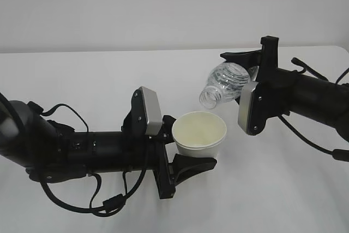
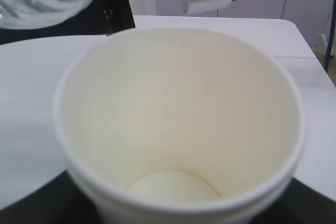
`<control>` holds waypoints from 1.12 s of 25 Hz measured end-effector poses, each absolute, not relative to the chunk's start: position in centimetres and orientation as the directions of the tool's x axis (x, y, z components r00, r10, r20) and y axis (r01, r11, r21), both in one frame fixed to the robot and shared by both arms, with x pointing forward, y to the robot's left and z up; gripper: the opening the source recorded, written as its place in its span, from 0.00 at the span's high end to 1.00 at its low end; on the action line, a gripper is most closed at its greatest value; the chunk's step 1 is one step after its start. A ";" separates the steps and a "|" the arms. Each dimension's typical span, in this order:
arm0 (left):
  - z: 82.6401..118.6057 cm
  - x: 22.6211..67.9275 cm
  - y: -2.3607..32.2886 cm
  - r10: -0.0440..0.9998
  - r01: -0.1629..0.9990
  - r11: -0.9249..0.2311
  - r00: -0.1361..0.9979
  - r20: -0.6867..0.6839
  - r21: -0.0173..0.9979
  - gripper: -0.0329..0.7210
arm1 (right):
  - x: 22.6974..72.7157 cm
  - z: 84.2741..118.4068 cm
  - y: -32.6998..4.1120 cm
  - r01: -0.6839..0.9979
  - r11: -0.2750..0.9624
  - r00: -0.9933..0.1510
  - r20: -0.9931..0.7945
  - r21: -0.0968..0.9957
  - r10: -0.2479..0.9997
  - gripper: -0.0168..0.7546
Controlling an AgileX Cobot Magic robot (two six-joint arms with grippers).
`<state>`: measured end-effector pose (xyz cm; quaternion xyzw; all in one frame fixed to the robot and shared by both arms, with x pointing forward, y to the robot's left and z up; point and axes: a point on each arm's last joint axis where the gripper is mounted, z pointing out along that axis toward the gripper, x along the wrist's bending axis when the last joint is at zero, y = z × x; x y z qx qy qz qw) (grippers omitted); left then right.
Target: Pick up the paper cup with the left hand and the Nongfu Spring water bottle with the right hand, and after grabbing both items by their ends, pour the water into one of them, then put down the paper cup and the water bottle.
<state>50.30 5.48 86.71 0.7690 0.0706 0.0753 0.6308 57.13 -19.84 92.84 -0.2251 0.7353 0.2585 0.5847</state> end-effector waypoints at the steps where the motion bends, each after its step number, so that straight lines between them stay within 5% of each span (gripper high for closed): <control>1: 86.7 50.3 5.5 0.205 0.014 -0.194 0.978 0.026 0.981 0.32 | 57.1 92.8 -19.8 -0.634 0.765 -0.212 -0.977 0.112 -0.032 0.38; 28: 86.7 50.3 5.5 0.205 0.014 -0.194 0.978 0.026 0.981 0.34 | 57.1 93.2 -19.7 -0.665 0.747 -0.102 -0.989 -0.012 -0.107 0.38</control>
